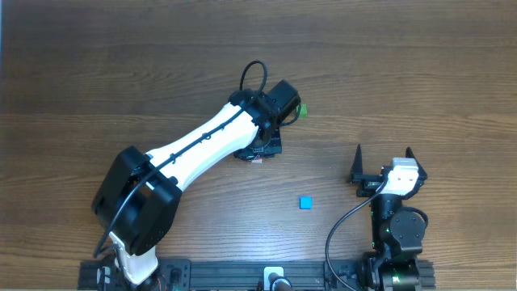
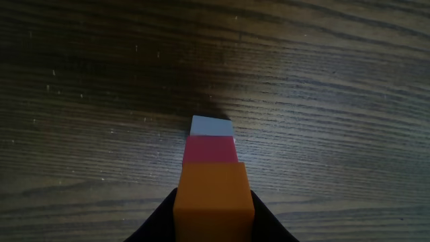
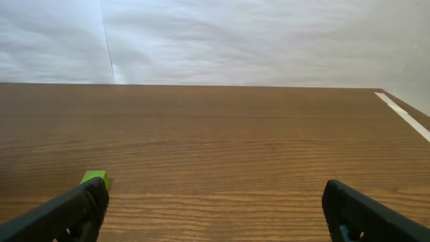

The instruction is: Stack Cubes

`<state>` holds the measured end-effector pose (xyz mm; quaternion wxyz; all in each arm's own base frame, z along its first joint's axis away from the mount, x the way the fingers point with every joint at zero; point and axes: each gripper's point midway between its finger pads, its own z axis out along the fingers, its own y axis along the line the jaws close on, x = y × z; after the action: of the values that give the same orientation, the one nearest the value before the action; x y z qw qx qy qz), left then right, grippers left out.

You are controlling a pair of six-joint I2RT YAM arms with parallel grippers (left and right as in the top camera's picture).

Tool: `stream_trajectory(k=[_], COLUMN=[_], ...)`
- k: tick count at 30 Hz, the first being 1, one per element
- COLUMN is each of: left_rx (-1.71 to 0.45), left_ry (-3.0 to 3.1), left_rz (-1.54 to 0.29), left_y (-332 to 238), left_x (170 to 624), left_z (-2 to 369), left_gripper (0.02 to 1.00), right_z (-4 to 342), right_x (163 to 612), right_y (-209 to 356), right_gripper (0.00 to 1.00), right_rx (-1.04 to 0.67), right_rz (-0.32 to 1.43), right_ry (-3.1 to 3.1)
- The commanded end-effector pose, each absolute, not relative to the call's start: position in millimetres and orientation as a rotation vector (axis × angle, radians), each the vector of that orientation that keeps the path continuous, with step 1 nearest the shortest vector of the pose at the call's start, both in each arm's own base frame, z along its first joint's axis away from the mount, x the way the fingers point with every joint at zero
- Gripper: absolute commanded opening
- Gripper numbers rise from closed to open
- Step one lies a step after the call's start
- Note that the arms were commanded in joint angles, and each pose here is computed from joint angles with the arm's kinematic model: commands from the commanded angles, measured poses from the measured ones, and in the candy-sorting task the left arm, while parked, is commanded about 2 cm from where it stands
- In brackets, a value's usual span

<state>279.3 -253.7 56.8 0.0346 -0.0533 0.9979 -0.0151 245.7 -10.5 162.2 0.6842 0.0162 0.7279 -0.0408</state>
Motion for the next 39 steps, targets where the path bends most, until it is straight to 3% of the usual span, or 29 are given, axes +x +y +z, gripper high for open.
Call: stream_trajectory(k=[1,39], left_rx=[-0.147,-0.149], left_ry=[3.044,3.075], left_rz=[-0.095,-0.065], left_y=[-258,-257], left_x=[283,281], left_z=[69,57], left_gripper=[0.042,0.042], right_z=[160,160], right_x=[246,246], right_y=[-11,-11], right_gripper=[0.993,0.993], right_rx=[0.033,0.033], right_rz=[-0.092,-0.092], right_ry=[1.634,1.634])
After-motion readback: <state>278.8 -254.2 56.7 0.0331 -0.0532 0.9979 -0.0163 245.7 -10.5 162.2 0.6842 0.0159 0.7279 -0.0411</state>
